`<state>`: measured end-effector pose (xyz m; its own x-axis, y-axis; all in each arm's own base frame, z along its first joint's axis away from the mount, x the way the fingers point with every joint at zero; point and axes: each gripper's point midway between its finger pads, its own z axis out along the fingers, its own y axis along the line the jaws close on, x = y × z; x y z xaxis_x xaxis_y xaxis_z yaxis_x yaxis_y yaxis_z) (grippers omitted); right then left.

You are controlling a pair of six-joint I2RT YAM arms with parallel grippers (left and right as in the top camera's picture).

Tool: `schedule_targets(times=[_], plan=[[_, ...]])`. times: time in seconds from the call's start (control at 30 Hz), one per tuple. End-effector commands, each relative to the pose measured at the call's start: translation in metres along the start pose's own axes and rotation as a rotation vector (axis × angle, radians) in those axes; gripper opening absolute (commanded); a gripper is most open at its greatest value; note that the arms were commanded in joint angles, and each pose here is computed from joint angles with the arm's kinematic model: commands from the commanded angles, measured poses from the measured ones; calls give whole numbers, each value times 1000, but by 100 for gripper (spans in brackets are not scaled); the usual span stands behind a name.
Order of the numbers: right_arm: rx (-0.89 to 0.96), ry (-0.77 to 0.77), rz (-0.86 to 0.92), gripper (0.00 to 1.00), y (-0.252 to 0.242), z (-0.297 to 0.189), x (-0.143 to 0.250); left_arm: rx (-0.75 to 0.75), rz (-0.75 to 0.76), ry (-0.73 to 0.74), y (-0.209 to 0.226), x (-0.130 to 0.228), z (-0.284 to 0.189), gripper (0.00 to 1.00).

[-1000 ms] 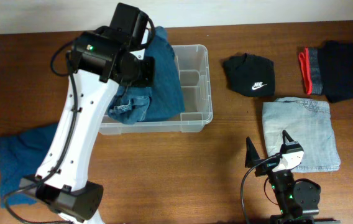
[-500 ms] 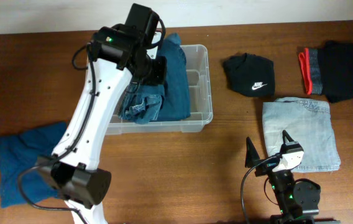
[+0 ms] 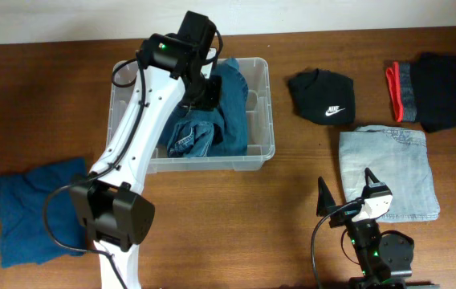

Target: Pack container

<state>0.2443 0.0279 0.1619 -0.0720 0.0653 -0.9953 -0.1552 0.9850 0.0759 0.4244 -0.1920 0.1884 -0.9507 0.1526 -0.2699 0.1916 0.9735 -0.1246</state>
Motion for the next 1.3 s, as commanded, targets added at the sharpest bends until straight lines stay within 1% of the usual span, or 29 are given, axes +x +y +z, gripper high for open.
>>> schedule_targets(times=[0.0, 0.1, 0.2, 0.3, 0.37, 0.4, 0.43, 0.63, 0.67, 0.7, 0.73, 0.77, 0.83, 0.87, 0.9, 0.97, 1.0, 1.03, 1.17, 1.27], plan=[[16, 2, -6, 98, -3, 0, 3, -72, -29, -46, 6, -9, -6, 25], [16, 2, -6, 98, -3, 0, 3, -151, -19, -63, 10, -11, -3, 26], [16, 2, -6, 98, -3, 0, 3, -169, 9, -77, 1, -11, -3, 38], [16, 2, -6, 98, -3, 0, 2, -154, 47, -90, -18, -9, -2, 60], [16, 2, -6, 98, -3, 0, 3, -148, 71, -100, -29, -9, -2, 87], [16, 2, -6, 98, -3, 0, 3, -150, 79, -107, -32, -9, -2, 98], [16, 2, -6, 98, -3, 0, 3, -157, 85, -116, -34, -10, -2, 99], [16, 2, -6, 98, -3, 0, 3, -226, 67, -153, -17, -19, -8, 99], [16, 2, -6, 99, -3, 0, 3, -223, 59, -157, -15, -21, -9, 98], [16, 2, -6, 98, -3, 0, 3, -208, 50, -157, -13, -23, -10, 95], [16, 2, -6, 99, -3, 0, 2, -180, 42, -151, -14, -23, -9, 89], [16, 2, -6, 98, -3, 0, 3, -148, 36, -142, -16, -23, -9, 79], [16, 2, -6, 98, -3, 0, 3, -109, 22, -131, -15, -23, -8, 62], [16, 2, -6, 98, -3, 0, 3, -109, 15, -135, -12, -25, -8, 50], [16, 2, -6, 98, -3, 0, 3, -116, 14, -150, -8, -29, -9, 36], [16, 2, -6, 98, -3, 0, 3, -113, -1, -180, -2, -39, -10, 17], [16, 2, -6, 98, -3, 0, 3, -104, -9, -192, 0, -42, -11, 14], [16, 2, -6, 98, -3, 0, 3, -96, -15, -200, 2, -45, -11, 13], [16, 2, -6, 98, -3, 0, 3, -66, -13, -196, -2, -45, -11, 13], [16, 2, -6, 99, -3, 0, 3, 70, 34, -160, -26, -39, -10, 14]])
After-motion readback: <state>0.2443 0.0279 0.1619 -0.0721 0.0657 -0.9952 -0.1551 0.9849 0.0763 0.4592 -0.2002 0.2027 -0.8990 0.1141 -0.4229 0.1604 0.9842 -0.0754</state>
